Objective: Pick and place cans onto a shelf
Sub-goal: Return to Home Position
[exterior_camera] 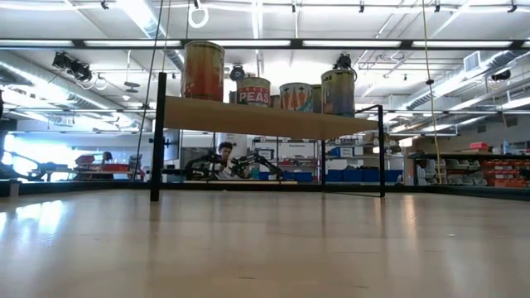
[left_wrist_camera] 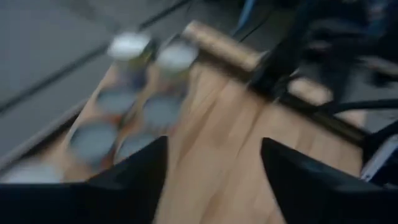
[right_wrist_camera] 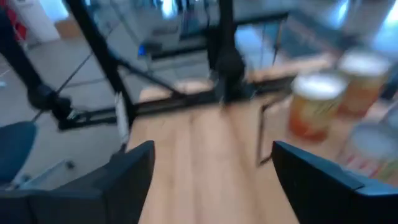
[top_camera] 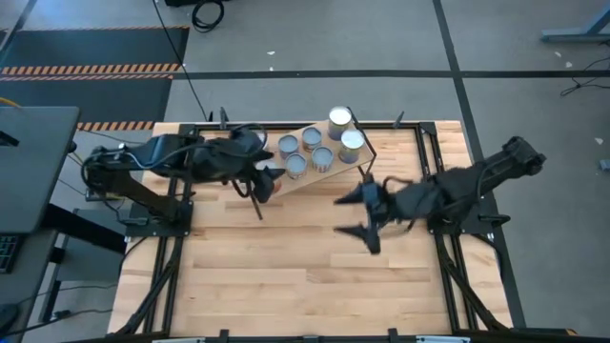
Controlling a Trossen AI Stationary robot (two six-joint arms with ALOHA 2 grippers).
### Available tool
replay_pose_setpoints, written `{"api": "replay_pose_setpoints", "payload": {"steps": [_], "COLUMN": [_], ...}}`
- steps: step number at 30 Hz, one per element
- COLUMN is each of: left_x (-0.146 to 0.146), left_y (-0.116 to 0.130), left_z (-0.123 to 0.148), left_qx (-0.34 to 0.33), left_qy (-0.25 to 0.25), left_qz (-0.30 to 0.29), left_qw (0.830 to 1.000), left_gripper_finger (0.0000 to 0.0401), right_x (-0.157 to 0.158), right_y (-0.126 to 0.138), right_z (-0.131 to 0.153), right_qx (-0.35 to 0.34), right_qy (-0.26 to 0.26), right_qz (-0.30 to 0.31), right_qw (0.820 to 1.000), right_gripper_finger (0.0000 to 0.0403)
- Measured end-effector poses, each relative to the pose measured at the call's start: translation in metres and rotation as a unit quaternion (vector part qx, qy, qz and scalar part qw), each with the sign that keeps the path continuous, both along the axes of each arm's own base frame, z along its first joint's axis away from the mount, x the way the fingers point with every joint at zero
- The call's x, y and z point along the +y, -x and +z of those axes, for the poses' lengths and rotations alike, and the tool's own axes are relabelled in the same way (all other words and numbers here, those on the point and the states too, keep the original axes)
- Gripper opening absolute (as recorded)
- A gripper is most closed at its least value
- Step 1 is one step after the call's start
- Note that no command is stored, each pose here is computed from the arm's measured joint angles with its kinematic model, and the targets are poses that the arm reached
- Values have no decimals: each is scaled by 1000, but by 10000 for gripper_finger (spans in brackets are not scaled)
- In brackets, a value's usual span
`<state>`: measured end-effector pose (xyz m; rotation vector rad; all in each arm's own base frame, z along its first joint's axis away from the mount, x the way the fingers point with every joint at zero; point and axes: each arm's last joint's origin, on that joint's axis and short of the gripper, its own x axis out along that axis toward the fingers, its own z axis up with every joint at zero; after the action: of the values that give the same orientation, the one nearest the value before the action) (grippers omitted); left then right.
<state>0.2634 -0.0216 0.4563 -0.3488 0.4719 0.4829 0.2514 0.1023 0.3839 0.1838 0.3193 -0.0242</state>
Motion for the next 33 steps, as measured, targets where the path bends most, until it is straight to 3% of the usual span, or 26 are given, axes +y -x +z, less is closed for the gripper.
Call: {"api": "replay_pose_setpoints", "payload": {"steps": [4,9,11,13,19,24,27,33], "left_x": [-6,-5,-1,2,13,24,29,37], "left_y": [-10,-19,-20,-22,-23,3,26,79], "left_z": [14,29,35,40,44,53,53,12], "left_qx": [-52,-104,-133,-163,-172,-161,-148,-153], "left_qy": [-73,-161,-172,-175,-207,-210,-209,-205], "left_qz": [-56,-106,-140,-175,-186,-169,-161,-130], "left_qw": [994,976,966,955,945,949,953,958], "left_gripper_finger": [156,21,11,11,11,11,11,11], "right_x": [-22,-46,-54,-60,-72,-78,-80,-83], "right_y": [12,38,50,60,81,102,116,128], "right_z": [23,50,58,65,78,83,81,52], "right_qx": [-64,-129,-149,-168,-208,-215,-224,-253], "right_qy": [38,77,86,93,88,87,81,69], "right_qz": [-11,-33,-42,-51,-75,-75,-73,-71], "right_qw": [997,988,984,980,971,970,969,962], "right_gripper_finger": [250,104,43,12,69,96,80,8]}}
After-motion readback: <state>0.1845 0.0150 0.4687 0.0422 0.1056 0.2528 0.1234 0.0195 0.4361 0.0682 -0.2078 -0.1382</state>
